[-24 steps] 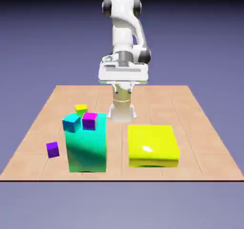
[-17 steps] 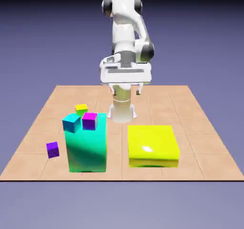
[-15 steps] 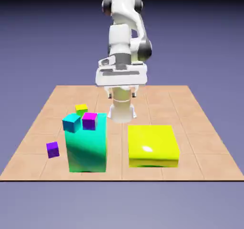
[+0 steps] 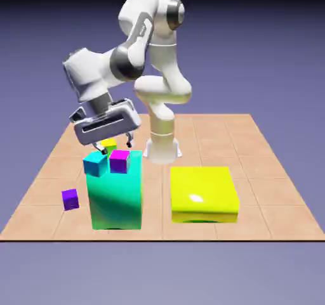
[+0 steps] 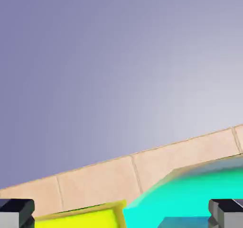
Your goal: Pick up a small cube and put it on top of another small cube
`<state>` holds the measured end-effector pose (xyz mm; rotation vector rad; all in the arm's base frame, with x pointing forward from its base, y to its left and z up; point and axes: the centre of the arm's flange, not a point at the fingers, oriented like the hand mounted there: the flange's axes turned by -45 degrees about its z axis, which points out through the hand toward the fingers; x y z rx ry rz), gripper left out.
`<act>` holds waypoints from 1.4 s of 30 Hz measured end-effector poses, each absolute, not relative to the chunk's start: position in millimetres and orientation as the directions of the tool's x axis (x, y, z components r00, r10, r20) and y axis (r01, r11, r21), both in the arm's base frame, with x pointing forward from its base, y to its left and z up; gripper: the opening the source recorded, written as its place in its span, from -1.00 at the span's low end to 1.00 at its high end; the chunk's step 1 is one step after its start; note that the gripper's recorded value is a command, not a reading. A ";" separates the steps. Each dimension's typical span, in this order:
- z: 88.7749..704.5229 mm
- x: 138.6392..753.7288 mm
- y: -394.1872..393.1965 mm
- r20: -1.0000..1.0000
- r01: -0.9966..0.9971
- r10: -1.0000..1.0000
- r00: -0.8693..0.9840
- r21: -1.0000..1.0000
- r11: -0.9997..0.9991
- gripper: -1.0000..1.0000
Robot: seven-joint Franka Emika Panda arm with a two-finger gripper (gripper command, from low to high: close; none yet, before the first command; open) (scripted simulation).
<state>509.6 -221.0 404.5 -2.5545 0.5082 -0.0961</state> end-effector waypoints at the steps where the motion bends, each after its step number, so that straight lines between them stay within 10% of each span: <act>1: 398.1 509.8 -236.5 -0.060 -0.356 -0.388 0.920 -0.545 -0.759 0.00; 6: 352.8 495.5 -317.5 -0.199 -0.481 -0.477 0.856 -0.644 -0.595 0.00; 23: 139.1 377.2 -373.1 -0.244 -0.937 -0.909 0.338 -0.001 -0.349 0.00; 24: 125.9 375.5 -370.6 -0.245 -0.938 -0.909 0.337 0.000 -0.348 -1.00; 42: 388.3 450.9 -299.2 -0.045 -0.547 -0.547 0.836 -0.151 -0.823 -1.00</act>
